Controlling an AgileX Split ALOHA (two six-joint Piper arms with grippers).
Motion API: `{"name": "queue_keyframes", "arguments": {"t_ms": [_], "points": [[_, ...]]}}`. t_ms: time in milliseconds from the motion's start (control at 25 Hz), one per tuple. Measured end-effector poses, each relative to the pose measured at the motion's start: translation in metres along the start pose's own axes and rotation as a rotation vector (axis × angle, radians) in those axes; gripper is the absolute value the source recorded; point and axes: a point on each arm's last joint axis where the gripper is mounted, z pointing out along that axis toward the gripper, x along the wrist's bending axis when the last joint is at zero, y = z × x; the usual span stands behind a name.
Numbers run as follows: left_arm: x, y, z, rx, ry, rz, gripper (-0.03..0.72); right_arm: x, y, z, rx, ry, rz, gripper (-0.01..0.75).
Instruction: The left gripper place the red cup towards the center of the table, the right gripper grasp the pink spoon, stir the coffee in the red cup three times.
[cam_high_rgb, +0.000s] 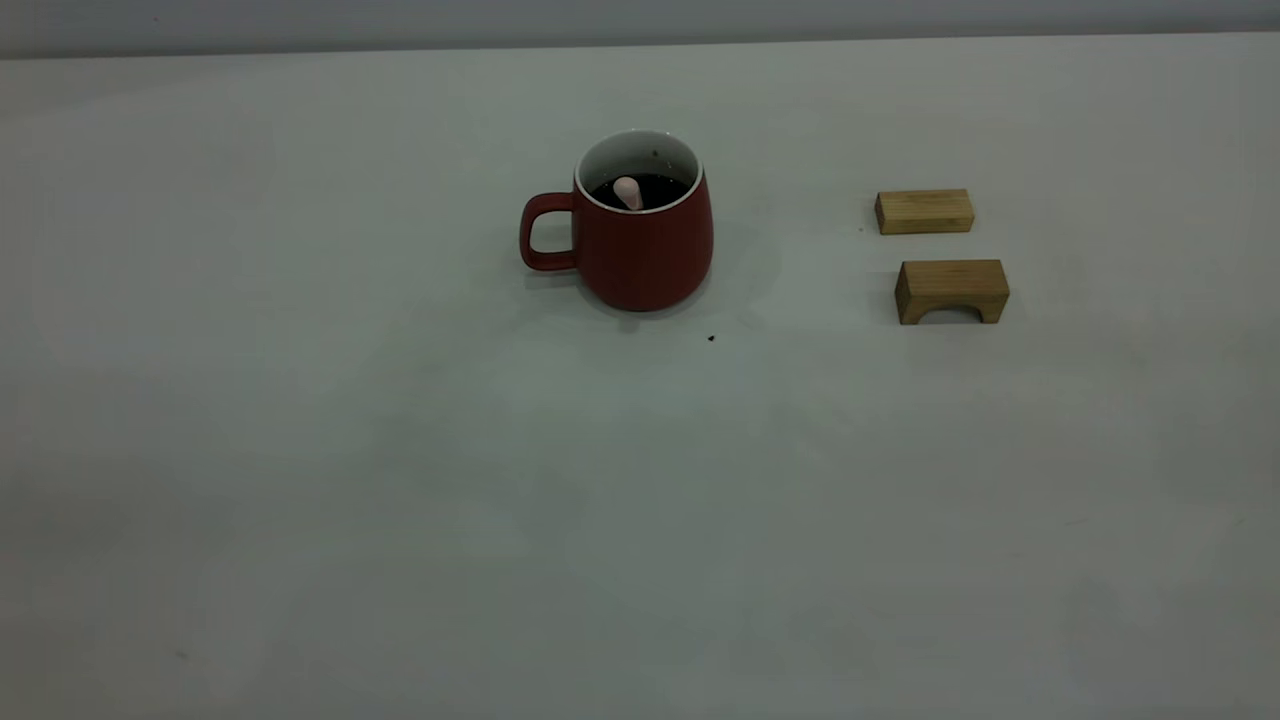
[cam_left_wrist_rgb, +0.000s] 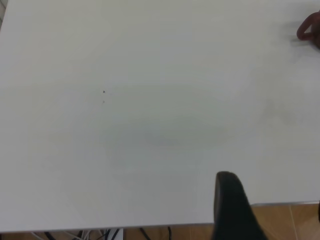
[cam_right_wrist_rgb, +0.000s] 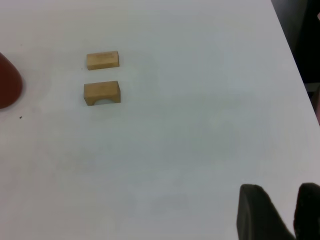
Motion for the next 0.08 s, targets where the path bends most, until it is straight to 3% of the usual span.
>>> {"name": "queue_keyframes", "arguments": {"t_ms": [80], "points": [[0.0,0.0,0.0,0.0,0.0,0.0,0.478,0.0,0.0,0.0,0.0,0.0,0.0,0.224]]}}
